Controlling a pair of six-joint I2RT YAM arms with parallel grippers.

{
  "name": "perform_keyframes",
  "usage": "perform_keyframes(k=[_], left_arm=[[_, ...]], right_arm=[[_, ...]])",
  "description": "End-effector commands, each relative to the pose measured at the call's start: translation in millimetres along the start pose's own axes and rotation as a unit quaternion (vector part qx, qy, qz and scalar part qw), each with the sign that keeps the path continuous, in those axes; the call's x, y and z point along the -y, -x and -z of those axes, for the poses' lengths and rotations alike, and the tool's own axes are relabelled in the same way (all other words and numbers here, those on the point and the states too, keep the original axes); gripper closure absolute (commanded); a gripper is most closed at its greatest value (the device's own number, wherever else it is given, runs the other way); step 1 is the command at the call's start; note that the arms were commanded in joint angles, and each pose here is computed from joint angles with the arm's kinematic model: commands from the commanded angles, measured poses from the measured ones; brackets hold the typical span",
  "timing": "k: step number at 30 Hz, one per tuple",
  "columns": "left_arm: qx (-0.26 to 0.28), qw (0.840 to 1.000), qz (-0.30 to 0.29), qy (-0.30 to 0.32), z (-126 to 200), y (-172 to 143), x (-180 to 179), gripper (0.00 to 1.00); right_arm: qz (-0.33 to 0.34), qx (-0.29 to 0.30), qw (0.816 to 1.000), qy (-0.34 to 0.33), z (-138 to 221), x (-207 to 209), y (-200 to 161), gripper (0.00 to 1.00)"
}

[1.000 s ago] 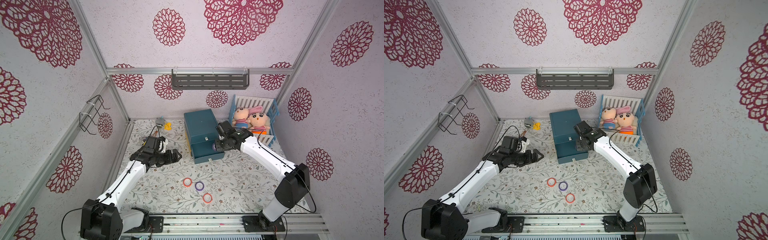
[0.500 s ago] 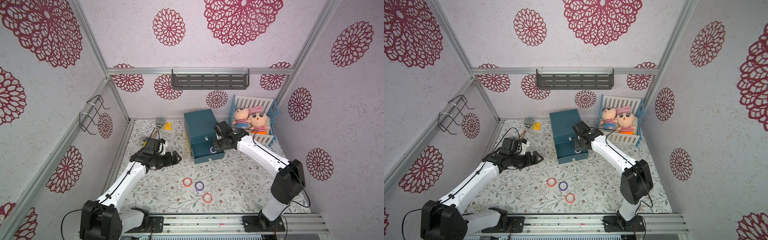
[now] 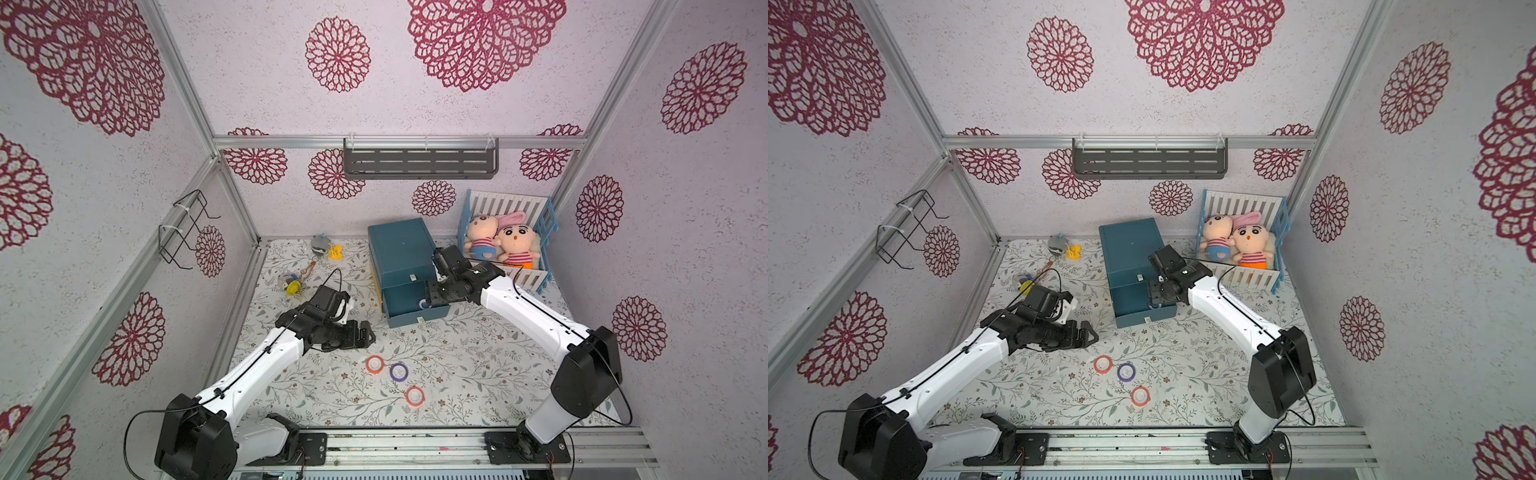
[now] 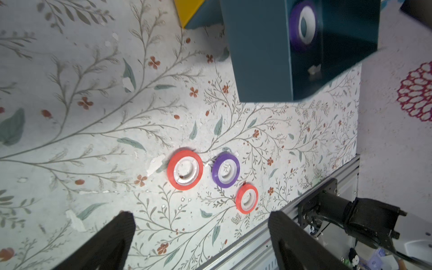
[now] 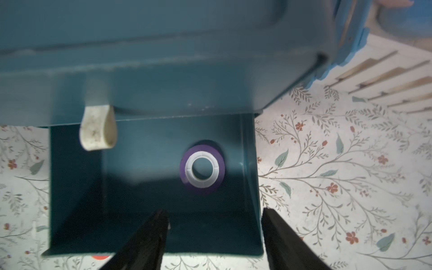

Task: Place the transparent tape into the drawer according to color
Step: Place the tape in the drawer, then pick up the tape at the center of the board.

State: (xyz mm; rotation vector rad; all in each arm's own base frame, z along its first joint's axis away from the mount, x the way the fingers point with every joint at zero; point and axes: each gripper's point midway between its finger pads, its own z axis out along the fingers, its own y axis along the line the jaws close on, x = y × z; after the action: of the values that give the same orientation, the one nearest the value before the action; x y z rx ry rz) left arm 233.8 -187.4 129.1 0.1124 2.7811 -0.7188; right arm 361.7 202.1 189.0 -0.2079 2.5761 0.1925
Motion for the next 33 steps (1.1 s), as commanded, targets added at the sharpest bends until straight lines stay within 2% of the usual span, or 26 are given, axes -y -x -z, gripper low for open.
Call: perform_keyframes(k=[1, 6, 9, 12, 22, 33], left_arm=[[-0.026, 0.998, -0.018, 0.048, -4, -16, -4, 0.03], [-0.048, 0.994, -0.046, 0.092, -11, -34, 6, 0.03], [-0.061, 0.992, -0.058, 0.09, -24, -42, 22, 0.03], [-0.069, 0.992, -0.068, 0.083, -39, -47, 38, 0.03], [-0.092, 0.976, -0.141, 0.14, -71, -50, 66, 0.0], [-0.11, 0.972, -0.164, 0.128, -107, -55, 86, 0.07]], right_arm=[[-0.018, 0.043, 0.998, 0.033, 32, -3, 10, 0.2], [-0.029, 0.045, 0.998, 0.043, 43, 3, -10, 0.06], [-0.036, 0.048, 0.997, 0.042, 49, 9, -21, 0.01], [-0.04, 0.048, 0.997, 0.04, 53, 14, -31, 0.01], [-0.052, 0.052, 0.997, 0.027, 66, 34, -54, 0.01], [-0.078, 0.06, 0.995, 0.014, 75, 60, -67, 0.01]])
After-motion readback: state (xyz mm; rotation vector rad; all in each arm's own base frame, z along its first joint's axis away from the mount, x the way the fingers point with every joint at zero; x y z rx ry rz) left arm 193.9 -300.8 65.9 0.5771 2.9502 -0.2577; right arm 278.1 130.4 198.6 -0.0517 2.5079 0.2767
